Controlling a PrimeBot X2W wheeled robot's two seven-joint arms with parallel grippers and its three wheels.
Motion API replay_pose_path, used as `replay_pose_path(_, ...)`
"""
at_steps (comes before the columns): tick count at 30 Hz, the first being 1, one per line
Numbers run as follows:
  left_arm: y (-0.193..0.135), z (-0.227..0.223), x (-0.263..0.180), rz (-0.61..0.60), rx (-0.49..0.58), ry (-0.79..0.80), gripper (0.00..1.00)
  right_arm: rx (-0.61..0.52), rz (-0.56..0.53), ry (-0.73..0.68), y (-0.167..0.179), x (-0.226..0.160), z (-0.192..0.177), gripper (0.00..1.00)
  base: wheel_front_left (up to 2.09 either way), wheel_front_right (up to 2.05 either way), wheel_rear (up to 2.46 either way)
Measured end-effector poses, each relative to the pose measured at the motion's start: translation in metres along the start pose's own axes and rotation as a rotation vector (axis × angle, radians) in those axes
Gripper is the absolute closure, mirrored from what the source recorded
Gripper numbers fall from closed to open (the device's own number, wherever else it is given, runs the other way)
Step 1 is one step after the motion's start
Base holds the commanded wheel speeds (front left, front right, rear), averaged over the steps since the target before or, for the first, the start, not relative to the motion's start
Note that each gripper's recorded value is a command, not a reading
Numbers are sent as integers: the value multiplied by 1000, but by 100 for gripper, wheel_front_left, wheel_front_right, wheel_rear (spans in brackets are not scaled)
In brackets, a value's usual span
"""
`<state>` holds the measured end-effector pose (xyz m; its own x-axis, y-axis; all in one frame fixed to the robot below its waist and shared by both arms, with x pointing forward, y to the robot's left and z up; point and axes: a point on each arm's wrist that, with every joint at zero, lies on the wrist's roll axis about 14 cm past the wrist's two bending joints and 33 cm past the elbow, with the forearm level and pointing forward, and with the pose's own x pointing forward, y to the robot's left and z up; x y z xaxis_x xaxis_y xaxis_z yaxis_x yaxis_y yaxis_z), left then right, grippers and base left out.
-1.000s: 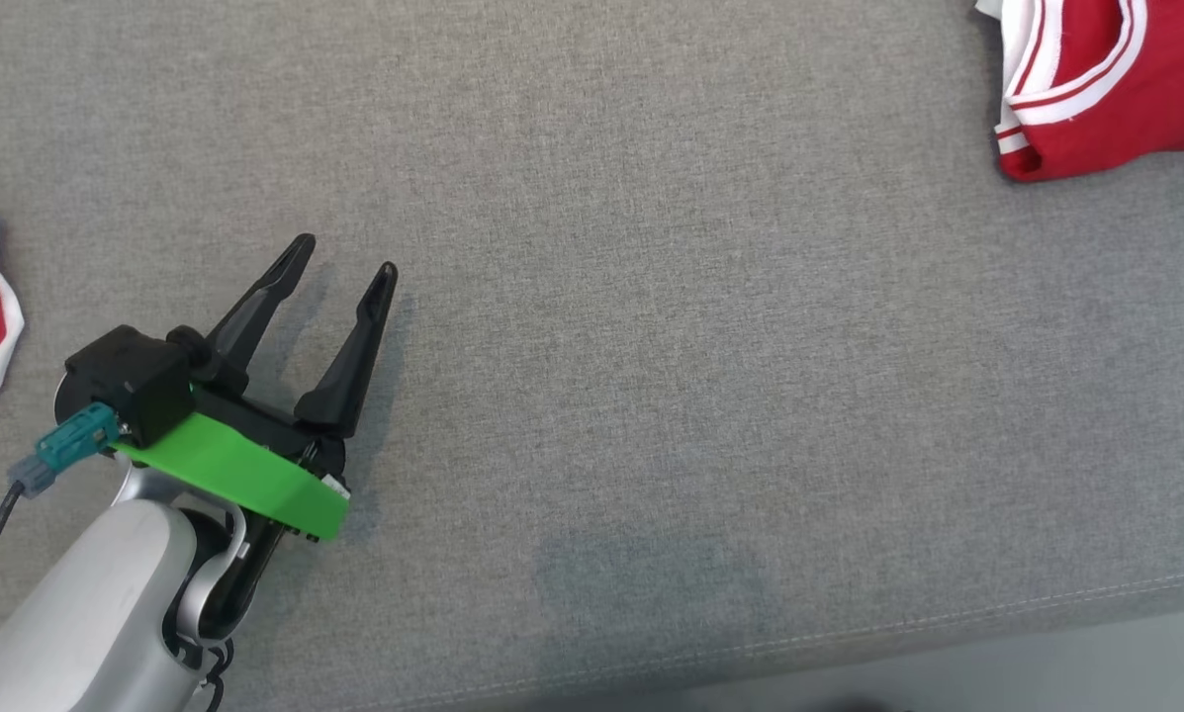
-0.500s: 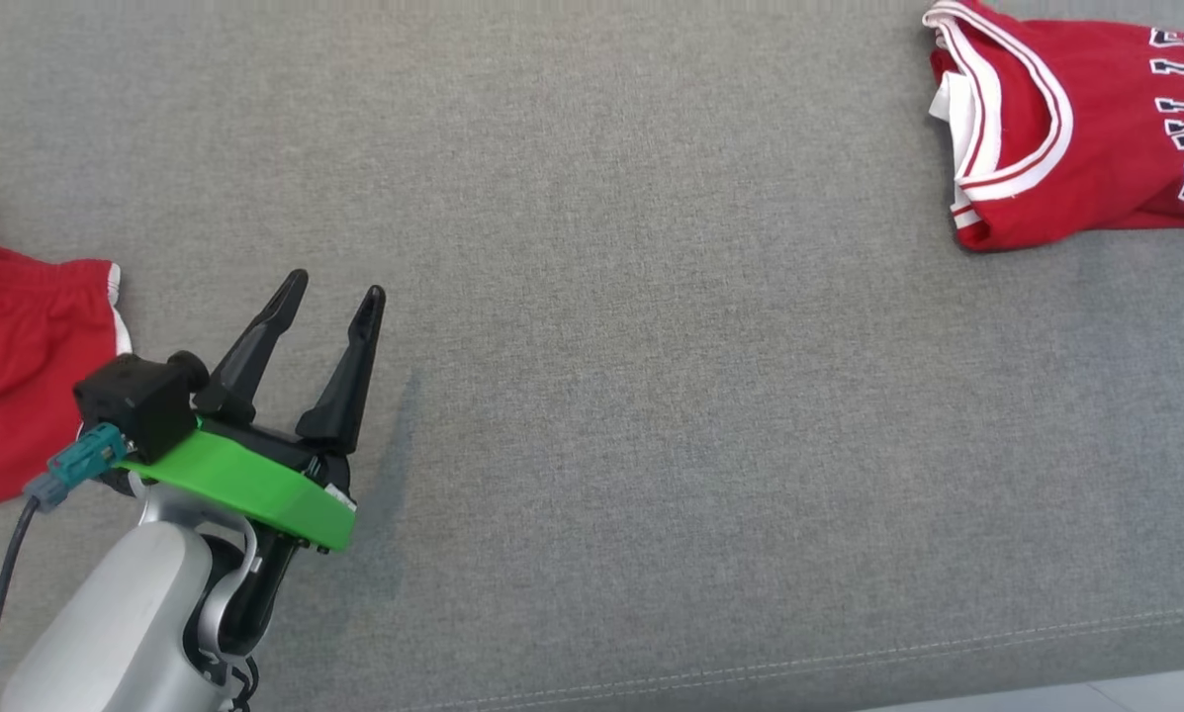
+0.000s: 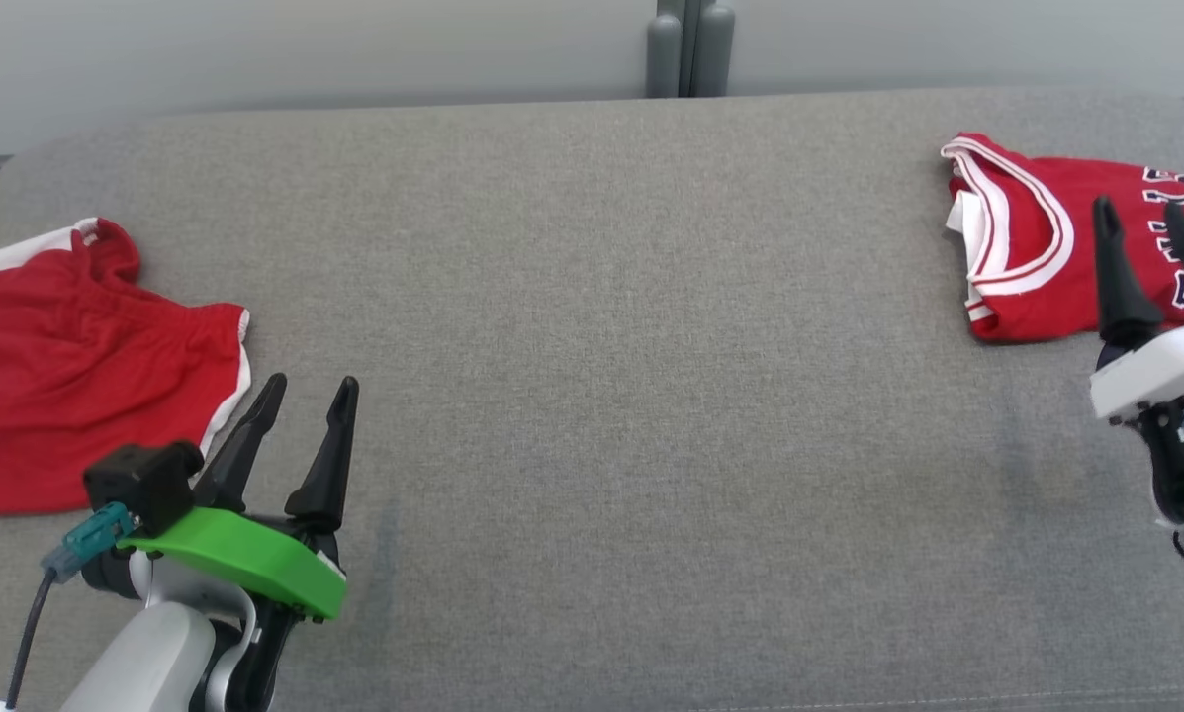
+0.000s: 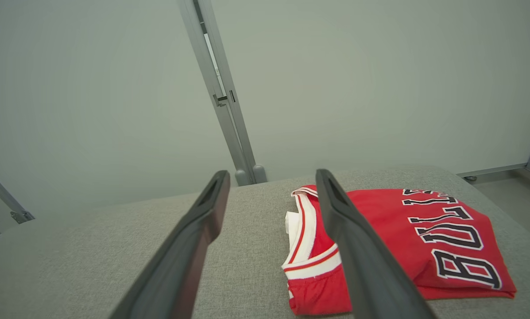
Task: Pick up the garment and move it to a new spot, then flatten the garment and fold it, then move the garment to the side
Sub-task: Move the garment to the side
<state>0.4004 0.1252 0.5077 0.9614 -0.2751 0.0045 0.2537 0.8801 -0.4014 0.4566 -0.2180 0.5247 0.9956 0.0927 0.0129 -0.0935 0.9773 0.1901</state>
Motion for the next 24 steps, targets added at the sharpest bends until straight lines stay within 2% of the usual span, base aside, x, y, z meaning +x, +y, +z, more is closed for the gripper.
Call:
replay_pose_path(10,11,16,-36,80,10,-56,0,0,67,-10,35,-41,-4,0,0,0,0)
replay_pose_path(13,11,19,-46,95,21,-70,0,-5,56,-12,36,-59,-6,0,0,0,0)
replay_pose_path(24,17,23,-56,128,35,-92,0,-34,56,-44,45,-78,-4,0,0,0,0)
